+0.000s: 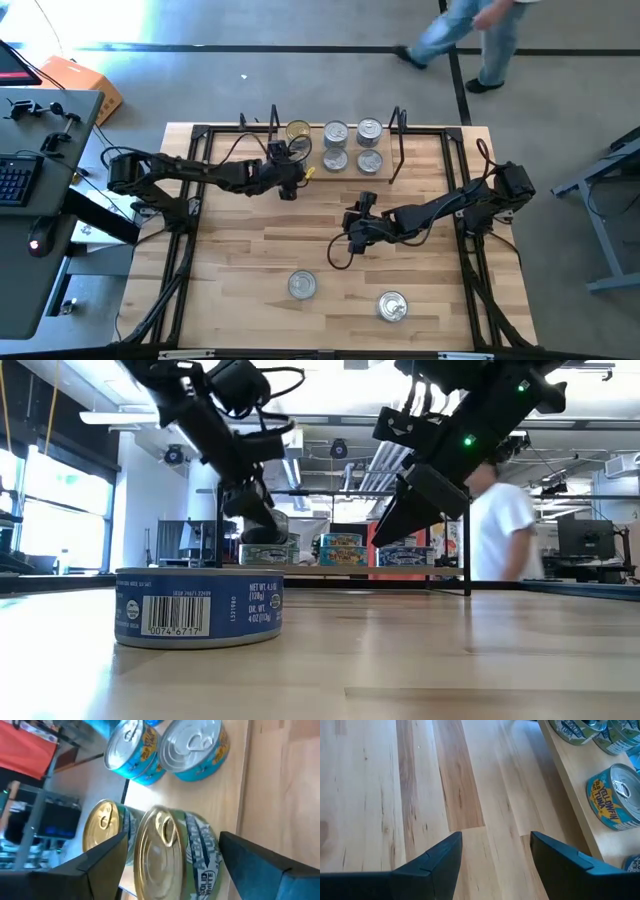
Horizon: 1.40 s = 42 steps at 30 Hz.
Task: Stack canned seafood by type on shelf
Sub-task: Stack the green tuna can on top of the green tuna can on the shelf
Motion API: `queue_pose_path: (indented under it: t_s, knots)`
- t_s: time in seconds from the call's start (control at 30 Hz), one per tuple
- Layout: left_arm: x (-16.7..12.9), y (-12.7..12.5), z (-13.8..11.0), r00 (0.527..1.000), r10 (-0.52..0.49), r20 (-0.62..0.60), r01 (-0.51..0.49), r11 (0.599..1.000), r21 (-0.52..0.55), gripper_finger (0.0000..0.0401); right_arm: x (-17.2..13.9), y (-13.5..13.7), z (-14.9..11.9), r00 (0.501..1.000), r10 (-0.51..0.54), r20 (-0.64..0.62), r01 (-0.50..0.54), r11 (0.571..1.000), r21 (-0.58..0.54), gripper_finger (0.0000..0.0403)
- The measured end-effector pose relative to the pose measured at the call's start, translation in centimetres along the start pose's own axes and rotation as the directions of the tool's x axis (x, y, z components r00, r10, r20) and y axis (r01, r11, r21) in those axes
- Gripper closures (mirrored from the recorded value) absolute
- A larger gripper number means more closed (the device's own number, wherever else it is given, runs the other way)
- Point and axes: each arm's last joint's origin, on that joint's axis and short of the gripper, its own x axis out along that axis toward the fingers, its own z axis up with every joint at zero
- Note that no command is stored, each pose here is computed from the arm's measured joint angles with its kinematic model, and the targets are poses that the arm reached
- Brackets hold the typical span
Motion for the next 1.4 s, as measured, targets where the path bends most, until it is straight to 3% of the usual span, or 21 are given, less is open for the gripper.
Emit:
queue_pose_path:
  t_s: [0.53, 0.67, 0.83, 0.93, 1.13, 1.4]
  knots:
    - [-0.5, 0.5, 0.7, 0.999, 0.035, -0.037, -0.04, 0.99, -0.135, 0.0095, 0.4, 0.2, -1.3, 1.0, 0.015, -0.018, -0.015, 1.0, 0.001, 0.0176]
    - [-1.4, -1.1, 1.3, 0.997, -0.072, 0.018, 0.074, 0.989, -0.128, 0.0096, -0.1, 0.8, -1.4, 0.999, 0.029, -0.015, -0.029, 1.0, -0.008, 0.0176]
    - [-3.7, -4.6, 1.9, 0.938, -0.338, 0.074, 0.342, 0.939, -0.036, 0.0105, -0.6, 1.7, -1.4, 0.999, 0.051, 0.01, -0.051, 0.998, -0.04, 0.0176]
    - [-5.2, -6.2, 2.1, 0.924, -0.374, 0.078, 0.375, 0.927, -0.004, 0.0111, -0.6, 1.8, -1.1, 0.998, 0.057, 0.035, -0.056, 0.998, -0.039, 0.0176]
    - [-6.0, -6.8, 2.2, 0.966, -0.25, 0.065, 0.257, 0.953, -0.162, 0.0114, 0.8, 1.7, -0.5, 0.994, 0.058, 0.098, -0.055, 0.998, -0.029, 0.0176]
    - [-3.8, -5.4, 0.4, 0.941, -0.338, -0.03, 0.3, 0.872, -0.386, 0.0114, 3.0, 1.7, -0.6, 0.978, 0.179, 0.109, -0.178, 0.984, -0.016, 0.0176]
